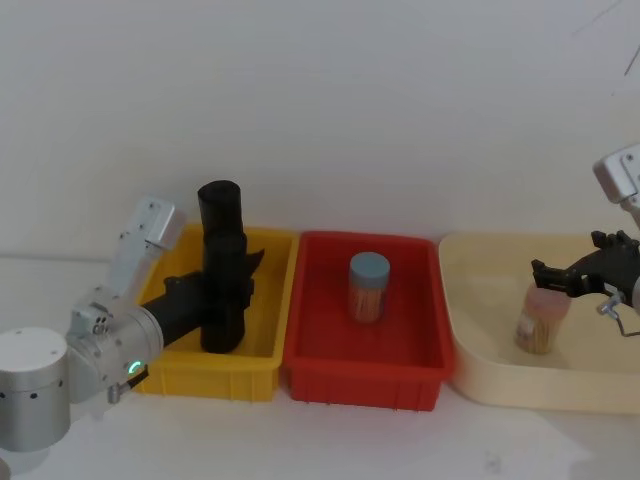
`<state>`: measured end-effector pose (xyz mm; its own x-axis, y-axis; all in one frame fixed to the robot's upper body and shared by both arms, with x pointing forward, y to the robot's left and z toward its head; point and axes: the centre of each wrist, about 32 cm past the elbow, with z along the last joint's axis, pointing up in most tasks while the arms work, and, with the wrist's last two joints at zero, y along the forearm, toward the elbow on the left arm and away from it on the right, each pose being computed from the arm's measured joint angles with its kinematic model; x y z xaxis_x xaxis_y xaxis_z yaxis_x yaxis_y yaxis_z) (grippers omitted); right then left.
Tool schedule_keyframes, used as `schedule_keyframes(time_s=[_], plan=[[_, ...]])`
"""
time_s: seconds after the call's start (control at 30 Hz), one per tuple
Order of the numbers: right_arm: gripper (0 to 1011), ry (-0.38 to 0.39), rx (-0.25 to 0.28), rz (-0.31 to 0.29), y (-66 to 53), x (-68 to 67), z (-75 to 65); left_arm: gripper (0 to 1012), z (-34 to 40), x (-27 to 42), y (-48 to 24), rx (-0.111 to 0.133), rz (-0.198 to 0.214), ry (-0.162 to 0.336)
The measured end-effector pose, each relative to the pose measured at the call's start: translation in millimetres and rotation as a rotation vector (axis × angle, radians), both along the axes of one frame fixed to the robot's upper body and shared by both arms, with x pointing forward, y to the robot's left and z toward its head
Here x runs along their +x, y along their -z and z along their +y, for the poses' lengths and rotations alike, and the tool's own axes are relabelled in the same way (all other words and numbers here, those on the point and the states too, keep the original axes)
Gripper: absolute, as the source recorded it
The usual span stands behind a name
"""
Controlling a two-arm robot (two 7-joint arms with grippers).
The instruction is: Pick up the garbage bag with the one hand and transfer it to the other hand.
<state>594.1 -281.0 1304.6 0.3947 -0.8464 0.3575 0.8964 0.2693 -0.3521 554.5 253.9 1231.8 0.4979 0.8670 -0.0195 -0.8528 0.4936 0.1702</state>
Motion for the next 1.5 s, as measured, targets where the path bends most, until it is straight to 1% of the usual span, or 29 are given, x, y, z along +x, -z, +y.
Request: schedule_keyframes(time_s=[0.07, 0.17, 0.3, 0.37, 0.4, 0.5, 0.53, 0.6, 0.63, 0.67, 0.7, 0.83, 0.93, 0.97, 1.0, 1.07, 1.13, 1.23, 1.37, 1.4, 1.5], plan=[[1000, 0.000, 0.000, 0.000, 0.0, 0.0, 0.0, 469, -0.5, -0.2, -0.6, 0.000, -0.002, 0.001], [1000, 0.000, 0.000, 0.000, 0.0, 0.0, 0.0, 448, -1.6, -0.6, -3.5, -0.004, -0.012, 0.002], [1000, 0.000, 0.000, 0.000, 0.0, 0.0, 0.0, 429, -3.6, -0.7, -10.2, -0.013, -0.031, 0.003], [1000, 0.000, 0.000, 0.000, 0.0, 0.0, 0.0, 419, -5.2, -0.2, -16.2, -0.023, -0.047, 0.006], [1000, 0.000, 0.000, 0.000, 0.0, 0.0, 0.0, 415, -6.3, 0.1, -20.5, -0.031, -0.057, 0.008], [1000, 0.000, 0.000, 0.000, 0.0, 0.0, 0.0, 405, -7.8, 0.7, -26.8, -0.043, -0.069, 0.013], [1000, 0.000, 0.000, 0.000, 0.0, 0.0, 0.0, 402, -9.2, 1.2, -31.9, -0.053, -0.077, 0.019], [1000, 0.000, 0.000, 0.000, 0.0, 0.0, 0.0, 402, -10.2, 1.7, -36.2, -0.061, -0.084, 0.025], [1000, 0.000, 0.000, 0.000, 0.0, 0.0, 0.0, 402, -11.3, 2.0, -40.3, -0.070, -0.089, 0.032], [1000, 0.000, 0.000, 0.000, 0.0, 0.0, 0.0, 402, -11.9, 2.2, -42.3, -0.074, -0.092, 0.036], [1000, 0.000, 0.000, 0.000, 0.0, 0.0, 0.0, 402, -13.1, 2.7, -46.8, -0.084, -0.097, 0.046], [1000, 0.000, 0.000, 0.000, 0.0, 0.0, 0.0, 402, -15.1, 4.0, -54.2, -0.098, -0.104, 0.065], [1000, 0.000, 0.000, 0.000, 0.0, 0.0, 0.0, 402, -17.8, 6.4, -61.4, -0.114, -0.105, 0.092], [1000, 0.000, 0.000, 0.000, 0.0, 0.0, 0.0, 402, -17.8, 6.4, -61.4, -0.114, -0.105, 0.092], [1000, 0.000, 0.000, 0.000, 0.0, 0.0, 0.0, 402, -19.0, 7.7, -63.5, -0.119, -0.102, 0.104], [1000, 0.000, 0.000, 0.000, 0.0, 0.0, 0.0, 402, -21.2, 10.2, -65.6, -0.127, -0.094, 0.124], [1000, 0.000, 0.000, 0.000, 0.0, 0.0, 0.0, 402, -22.7, 12.1, -66.6, -0.131, -0.089, 0.138], [1000, 0.000, 0.000, 0.000, 0.0, 0.0, 0.0, 402, -27.6, 17.5, -68.3, -0.141, -0.075, 0.178], [1000, 0.000, 0.000, 0.000, 0.0, 0.0, 0.0, 402, -32.7, 22.6, -69.0, -0.149, -0.065, 0.213], [1000, 0.000, 0.000, 0.000, 0.0, 0.0, 0.0, 402, -35.7, 25.1, -70.1, -0.151, -0.063, 0.230], [1000, 0.000, 0.000, 0.000, 0.0, 0.0, 0.0, 402, -40.8, 30.0, -70.0, -0.156, -0.054, 0.262]])
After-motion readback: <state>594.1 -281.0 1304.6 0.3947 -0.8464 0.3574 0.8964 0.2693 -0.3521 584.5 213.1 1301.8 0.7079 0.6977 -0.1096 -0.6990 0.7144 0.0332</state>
